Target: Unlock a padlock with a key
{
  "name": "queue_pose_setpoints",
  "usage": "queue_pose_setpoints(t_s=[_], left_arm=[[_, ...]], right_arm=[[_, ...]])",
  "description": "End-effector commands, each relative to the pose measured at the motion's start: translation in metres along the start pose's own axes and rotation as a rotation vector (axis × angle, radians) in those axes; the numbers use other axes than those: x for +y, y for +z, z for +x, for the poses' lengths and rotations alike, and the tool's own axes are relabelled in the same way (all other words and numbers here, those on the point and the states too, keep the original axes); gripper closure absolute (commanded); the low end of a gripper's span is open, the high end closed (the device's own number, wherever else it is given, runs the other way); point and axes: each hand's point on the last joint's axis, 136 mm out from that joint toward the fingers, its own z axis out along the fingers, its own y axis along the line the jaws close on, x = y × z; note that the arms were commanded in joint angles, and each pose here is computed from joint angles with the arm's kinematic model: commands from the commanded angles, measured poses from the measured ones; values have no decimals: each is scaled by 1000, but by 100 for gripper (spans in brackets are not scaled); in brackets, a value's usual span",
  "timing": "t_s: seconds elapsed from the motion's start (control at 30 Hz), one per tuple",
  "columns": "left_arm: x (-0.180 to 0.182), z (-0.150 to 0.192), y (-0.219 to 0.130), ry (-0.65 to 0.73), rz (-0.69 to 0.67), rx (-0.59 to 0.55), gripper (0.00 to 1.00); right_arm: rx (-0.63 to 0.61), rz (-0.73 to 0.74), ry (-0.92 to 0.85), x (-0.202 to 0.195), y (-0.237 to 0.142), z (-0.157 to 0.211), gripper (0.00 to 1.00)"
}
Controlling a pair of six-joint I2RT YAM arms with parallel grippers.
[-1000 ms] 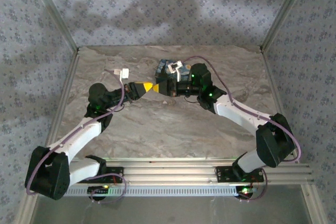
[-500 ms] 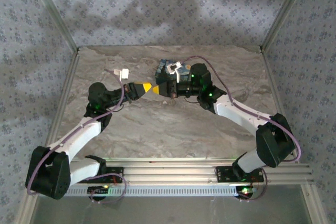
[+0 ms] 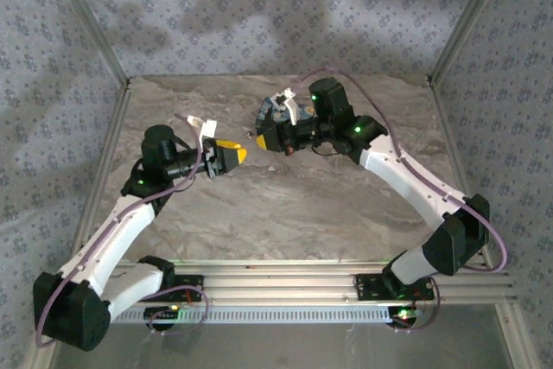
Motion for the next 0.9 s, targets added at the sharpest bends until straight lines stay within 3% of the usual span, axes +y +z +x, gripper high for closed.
queue_pose_setpoints(t_s=[0.0, 0.3, 0.53, 0.87], left_arm=[[4, 13, -14, 158, -88, 69, 47], [-24, 9, -16, 306, 62, -10, 42], [-32, 16, -12, 290, 149, 19, 43], [-30, 24, 2, 204, 243, 92, 54]], right_arm=[[241, 86, -51, -10, -5, 46, 100], [526, 213, -187, -17, -1, 75, 100], [556, 174, -208, -6, 3, 79, 100], [574, 120, -211, 4, 5, 83, 100]])
